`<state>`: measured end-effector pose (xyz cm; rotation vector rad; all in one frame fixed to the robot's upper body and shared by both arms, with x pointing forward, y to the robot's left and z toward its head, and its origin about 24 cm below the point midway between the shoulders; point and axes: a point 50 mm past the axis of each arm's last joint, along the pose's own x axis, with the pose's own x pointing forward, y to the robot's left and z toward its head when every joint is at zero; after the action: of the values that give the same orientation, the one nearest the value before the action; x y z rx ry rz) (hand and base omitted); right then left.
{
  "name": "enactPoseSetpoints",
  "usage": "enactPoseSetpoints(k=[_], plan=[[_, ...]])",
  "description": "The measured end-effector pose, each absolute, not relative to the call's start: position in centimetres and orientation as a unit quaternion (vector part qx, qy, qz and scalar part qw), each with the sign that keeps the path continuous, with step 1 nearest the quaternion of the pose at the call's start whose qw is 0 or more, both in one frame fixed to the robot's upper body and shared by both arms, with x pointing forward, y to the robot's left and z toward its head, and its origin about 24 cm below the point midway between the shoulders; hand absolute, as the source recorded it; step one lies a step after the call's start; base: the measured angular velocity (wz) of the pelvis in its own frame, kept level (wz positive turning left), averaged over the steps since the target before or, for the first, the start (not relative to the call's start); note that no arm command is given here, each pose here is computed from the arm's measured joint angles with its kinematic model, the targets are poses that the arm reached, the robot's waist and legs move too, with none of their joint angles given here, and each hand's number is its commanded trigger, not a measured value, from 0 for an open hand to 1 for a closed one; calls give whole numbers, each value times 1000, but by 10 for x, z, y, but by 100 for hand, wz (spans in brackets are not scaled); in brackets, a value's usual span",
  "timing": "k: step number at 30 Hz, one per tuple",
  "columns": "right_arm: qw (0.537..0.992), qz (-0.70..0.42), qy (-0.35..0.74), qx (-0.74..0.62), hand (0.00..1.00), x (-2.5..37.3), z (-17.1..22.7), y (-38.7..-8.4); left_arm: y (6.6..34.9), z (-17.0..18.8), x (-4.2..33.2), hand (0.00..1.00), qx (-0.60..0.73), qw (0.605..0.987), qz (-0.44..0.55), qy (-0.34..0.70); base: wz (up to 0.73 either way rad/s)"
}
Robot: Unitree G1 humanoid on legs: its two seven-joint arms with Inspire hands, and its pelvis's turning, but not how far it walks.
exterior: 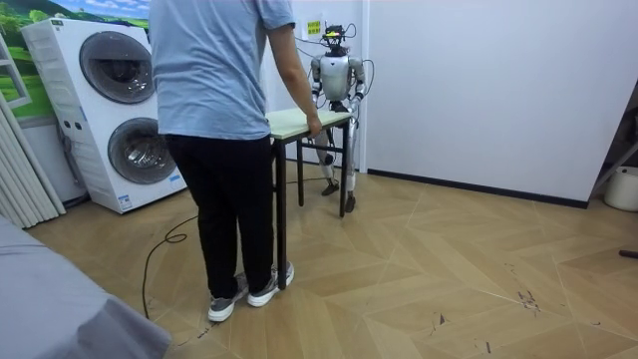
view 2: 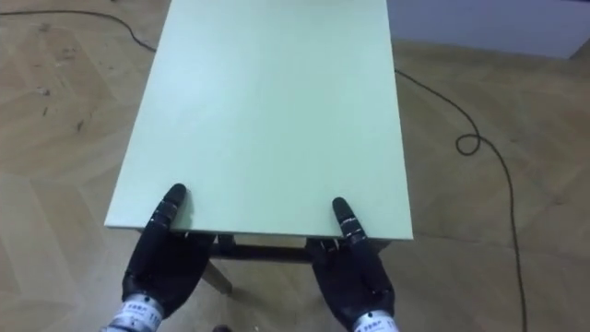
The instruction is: Move table with human
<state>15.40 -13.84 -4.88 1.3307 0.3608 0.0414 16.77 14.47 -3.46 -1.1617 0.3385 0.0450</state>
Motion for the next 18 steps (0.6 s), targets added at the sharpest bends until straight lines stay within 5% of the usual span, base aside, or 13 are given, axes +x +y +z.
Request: enactPoseSetpoints(k=[6, 11, 18], plan=[[770, 10, 148, 620, 100, 155, -48, -140, 141, -28, 182, 100, -532, 832, -7, 158, 40], [784, 23, 166, 598, 100, 154, -49, -145, 140, -41, 160, 100, -561, 810, 32, 166, -50], [790, 29, 152, 593, 100, 159, -43, -150, 139, -33, 169, 100, -559, 814, 10, 159, 32]])
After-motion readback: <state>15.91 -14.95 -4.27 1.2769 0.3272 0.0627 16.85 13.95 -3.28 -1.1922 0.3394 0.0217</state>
